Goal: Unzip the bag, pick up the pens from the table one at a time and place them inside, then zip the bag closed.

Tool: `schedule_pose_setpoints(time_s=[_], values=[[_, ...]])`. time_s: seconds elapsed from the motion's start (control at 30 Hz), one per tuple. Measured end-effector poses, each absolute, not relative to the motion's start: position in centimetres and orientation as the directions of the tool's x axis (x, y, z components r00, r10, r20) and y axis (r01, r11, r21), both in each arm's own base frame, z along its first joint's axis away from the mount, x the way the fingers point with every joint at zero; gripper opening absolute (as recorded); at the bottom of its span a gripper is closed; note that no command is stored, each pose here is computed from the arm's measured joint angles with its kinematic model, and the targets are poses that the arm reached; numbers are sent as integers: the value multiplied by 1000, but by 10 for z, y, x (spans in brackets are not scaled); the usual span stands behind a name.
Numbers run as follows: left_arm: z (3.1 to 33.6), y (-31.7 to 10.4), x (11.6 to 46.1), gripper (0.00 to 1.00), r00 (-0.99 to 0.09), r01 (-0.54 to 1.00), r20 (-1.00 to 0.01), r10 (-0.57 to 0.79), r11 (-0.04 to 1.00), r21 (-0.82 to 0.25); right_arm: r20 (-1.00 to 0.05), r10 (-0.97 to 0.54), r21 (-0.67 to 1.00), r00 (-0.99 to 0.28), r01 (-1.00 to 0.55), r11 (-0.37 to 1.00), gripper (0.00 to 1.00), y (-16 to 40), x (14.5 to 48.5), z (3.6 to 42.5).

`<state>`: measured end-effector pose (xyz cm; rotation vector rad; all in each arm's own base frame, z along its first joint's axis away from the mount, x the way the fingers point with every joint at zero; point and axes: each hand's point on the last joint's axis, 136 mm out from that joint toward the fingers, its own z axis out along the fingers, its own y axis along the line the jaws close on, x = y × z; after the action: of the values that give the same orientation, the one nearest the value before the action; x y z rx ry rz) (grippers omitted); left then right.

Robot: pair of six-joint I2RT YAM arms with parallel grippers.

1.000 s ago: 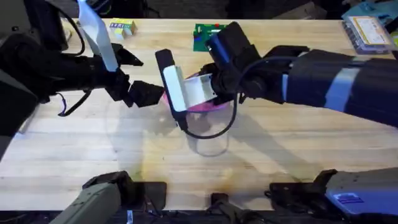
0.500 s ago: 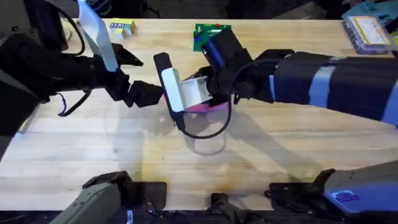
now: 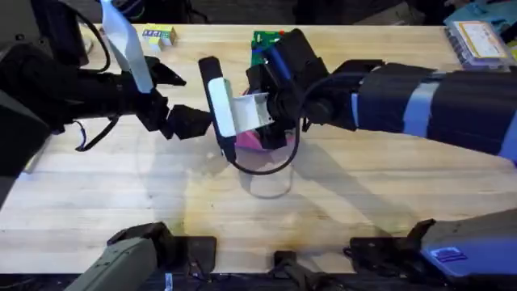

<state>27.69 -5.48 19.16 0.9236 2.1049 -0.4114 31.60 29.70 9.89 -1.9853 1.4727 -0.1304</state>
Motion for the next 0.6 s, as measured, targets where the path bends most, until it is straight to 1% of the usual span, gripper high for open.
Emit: schedule_pose_setpoints(time_s=[0.2, 0.47, 0.6], values=[[192, -55, 277, 993, -427, 730, -769, 476, 683, 17, -345, -894, -529, 284, -846, -65, 998, 294, 315, 107], [192, -55, 277, 993, -428, 730, -768, 476, 683, 16, -481, -861, -511, 167, -851, 120, 998, 292, 310, 149], [192, -55, 277, 993, -427, 730, -769, 476, 683, 17, -511, -850, -484, 128, -860, 161, 998, 286, 302, 160]])
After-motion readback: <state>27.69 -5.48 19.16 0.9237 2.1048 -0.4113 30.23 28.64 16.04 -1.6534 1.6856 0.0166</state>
